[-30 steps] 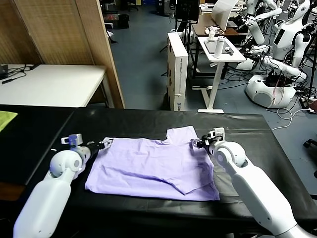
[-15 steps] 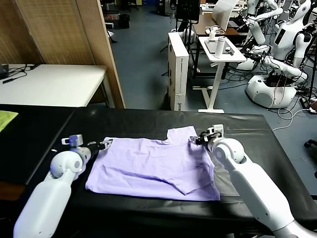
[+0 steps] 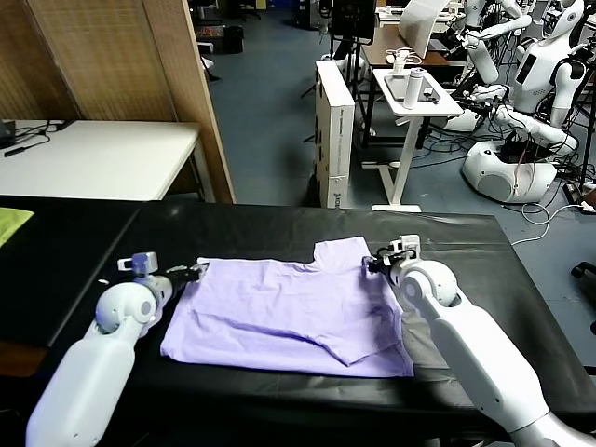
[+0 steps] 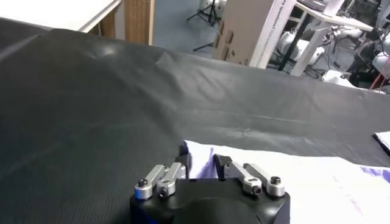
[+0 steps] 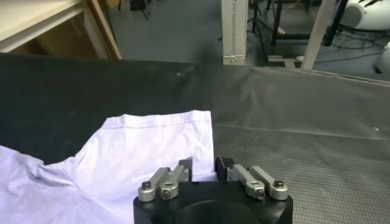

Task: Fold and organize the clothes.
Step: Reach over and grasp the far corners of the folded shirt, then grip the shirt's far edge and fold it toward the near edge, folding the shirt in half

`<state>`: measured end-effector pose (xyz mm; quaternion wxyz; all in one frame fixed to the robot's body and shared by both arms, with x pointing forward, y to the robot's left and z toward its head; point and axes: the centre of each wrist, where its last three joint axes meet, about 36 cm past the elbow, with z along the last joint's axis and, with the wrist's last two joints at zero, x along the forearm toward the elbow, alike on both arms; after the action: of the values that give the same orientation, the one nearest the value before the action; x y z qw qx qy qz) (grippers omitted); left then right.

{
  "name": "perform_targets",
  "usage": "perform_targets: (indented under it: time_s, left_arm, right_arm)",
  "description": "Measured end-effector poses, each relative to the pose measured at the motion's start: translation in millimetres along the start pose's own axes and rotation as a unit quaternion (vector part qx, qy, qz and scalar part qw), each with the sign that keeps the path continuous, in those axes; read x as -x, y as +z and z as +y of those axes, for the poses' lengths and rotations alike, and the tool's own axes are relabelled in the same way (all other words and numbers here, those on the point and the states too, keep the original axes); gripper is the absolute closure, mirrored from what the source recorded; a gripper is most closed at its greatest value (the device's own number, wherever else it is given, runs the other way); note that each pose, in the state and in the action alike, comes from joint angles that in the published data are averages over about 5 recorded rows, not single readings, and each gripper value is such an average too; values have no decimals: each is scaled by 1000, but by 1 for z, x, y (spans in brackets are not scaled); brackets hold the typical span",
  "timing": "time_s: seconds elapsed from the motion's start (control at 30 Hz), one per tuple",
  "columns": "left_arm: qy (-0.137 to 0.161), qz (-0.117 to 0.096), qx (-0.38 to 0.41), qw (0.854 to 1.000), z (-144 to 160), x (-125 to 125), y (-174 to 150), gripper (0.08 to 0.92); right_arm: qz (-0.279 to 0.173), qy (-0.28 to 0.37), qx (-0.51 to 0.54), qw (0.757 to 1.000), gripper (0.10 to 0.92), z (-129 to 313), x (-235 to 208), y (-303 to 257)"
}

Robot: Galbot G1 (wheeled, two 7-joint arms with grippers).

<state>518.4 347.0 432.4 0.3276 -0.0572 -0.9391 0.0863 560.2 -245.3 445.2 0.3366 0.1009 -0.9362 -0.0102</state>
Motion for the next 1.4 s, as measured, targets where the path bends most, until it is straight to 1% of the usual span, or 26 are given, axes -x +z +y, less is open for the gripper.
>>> perform_targets:
  time_s: [0.2, 0.43, 0.67, 1.0, 1.17, 1.4]
  left_arm:
    - [-2, -1, 0, 1000, 1, 1, -3, 663]
    - [-4, 0, 1, 1000, 2, 1, -2, 752]
    - [-2, -8, 4, 1000, -1, -7, -3, 789]
    - [9, -32, 0, 999, -8, -31, -1, 791]
    - [14, -43, -4, 999, -10, -49, 4, 791]
    - [20, -52, -4, 998, -14, -78, 17, 791]
  right_arm:
    - [0, -1, 1, 1000, 877, 0, 1, 0]
    - [-2, -10, 2, 1000, 884, 0, -2, 1]
    - [-9, -28, 9, 1000, 884, -2, -12, 4]
    - [-47, -37, 21, 998, 884, -11, -34, 10]
    - [-61, -39, 24, 997, 884, -17, -53, 12]
    - [-84, -52, 16, 995, 884, -15, -92, 15]
